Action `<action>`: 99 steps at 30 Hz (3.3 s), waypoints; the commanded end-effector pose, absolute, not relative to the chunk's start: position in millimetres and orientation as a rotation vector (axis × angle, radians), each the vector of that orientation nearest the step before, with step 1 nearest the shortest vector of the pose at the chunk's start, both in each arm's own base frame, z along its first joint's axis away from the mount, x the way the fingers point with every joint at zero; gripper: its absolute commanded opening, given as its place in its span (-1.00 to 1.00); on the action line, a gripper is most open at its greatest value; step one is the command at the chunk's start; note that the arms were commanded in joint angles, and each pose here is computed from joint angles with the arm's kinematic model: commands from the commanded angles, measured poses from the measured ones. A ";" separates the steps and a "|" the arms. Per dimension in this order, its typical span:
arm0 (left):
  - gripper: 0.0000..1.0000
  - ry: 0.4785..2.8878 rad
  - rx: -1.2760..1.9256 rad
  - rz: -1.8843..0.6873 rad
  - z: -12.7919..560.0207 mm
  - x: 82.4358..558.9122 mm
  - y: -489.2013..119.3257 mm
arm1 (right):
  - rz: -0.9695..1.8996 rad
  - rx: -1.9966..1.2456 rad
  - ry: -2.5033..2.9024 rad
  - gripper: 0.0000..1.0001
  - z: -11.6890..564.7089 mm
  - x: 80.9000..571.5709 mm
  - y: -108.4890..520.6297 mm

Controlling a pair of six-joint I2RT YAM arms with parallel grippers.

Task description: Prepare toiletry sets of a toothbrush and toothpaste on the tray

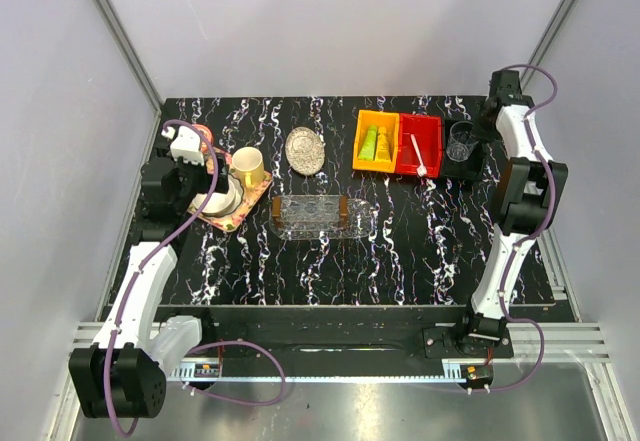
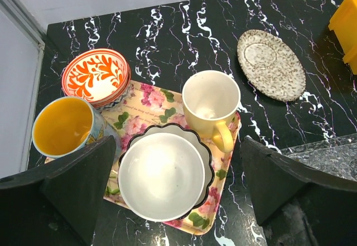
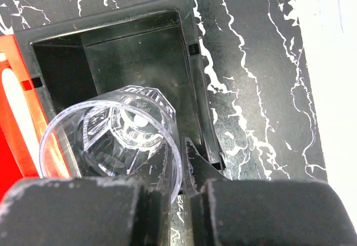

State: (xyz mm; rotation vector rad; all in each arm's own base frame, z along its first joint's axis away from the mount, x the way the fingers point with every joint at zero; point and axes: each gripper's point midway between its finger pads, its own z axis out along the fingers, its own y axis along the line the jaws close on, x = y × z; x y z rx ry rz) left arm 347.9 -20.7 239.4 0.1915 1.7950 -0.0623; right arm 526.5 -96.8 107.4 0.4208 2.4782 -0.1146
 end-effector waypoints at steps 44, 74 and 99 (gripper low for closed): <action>0.98 1.742 0.155 -0.071 264.2 355.9 -19.5 | 0.284 -0.491 2.314 -1.00 241.0 398.9 155.6; 0.98 1.745 0.158 -0.066 259.9 354.6 -19.6 | 0.329 -0.663 2.358 -1.00 165.0 378.1 198.4; 0.98 1.751 0.160 -0.061 255.6 354.7 -18.6 | 0.307 -0.714 2.403 -1.00 124.9 370.3 204.3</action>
